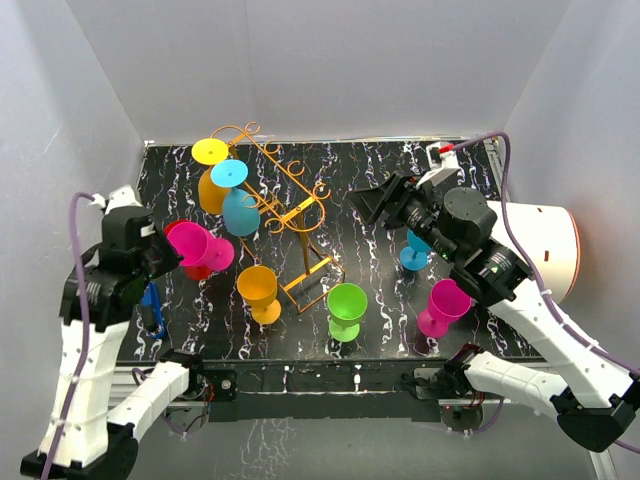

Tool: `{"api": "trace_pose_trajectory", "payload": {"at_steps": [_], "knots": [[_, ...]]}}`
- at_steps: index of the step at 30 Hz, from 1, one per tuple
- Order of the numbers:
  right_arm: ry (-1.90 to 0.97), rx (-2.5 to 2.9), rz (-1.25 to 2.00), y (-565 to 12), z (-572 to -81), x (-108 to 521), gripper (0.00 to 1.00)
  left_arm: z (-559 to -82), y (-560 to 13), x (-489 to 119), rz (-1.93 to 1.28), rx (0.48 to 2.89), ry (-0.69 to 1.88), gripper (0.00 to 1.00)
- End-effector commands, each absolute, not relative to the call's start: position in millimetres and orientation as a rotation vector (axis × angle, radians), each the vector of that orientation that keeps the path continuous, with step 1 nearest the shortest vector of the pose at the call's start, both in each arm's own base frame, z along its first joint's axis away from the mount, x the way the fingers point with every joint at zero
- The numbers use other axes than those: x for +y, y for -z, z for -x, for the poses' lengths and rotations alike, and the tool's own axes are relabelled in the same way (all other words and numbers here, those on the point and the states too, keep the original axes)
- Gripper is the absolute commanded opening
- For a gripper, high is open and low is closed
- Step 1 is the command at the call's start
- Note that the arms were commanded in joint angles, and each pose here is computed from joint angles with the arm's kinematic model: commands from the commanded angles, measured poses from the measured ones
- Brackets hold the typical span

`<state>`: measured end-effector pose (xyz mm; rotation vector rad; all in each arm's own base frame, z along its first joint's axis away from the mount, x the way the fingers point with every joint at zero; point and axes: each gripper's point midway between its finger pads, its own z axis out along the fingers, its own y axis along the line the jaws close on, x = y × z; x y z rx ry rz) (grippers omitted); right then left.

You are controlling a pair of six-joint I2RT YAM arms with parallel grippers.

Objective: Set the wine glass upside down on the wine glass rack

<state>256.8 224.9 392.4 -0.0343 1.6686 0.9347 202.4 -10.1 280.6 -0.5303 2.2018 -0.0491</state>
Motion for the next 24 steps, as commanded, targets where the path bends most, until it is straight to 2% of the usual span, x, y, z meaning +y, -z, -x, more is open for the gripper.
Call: {"api": "trace_pose_trajectory", "payload": {"at_steps": [1, 10, 14, 19, 24], "knots": [[-1.063, 1.527, 0.046, -445, -248, 233, 0.65, -176, -310, 1, 0.570, 2.137, 0.047, 0.00], [-1.185, 1.452, 0.084, -463, -235, 243, 0.68, -146, -405, 22, 0.640, 1.788, 0.136, 0.00], [-1.212, 1.435, 0.089, -467, -229, 243, 0.73, -133, -444, 23, 0.636, 1.656, 0.213, 0.00], [-1.246, 1.399, 0.074, -474, -223, 240, 0.76, -126, -491, 27, 0.560, 1.486, 0.235, 0.00], [-1.362, 1.351, 0.047, -483, -217, 245, 0.75, -143, -530, -10, 0.362, 1.380, 0.403, 0.00]]}}
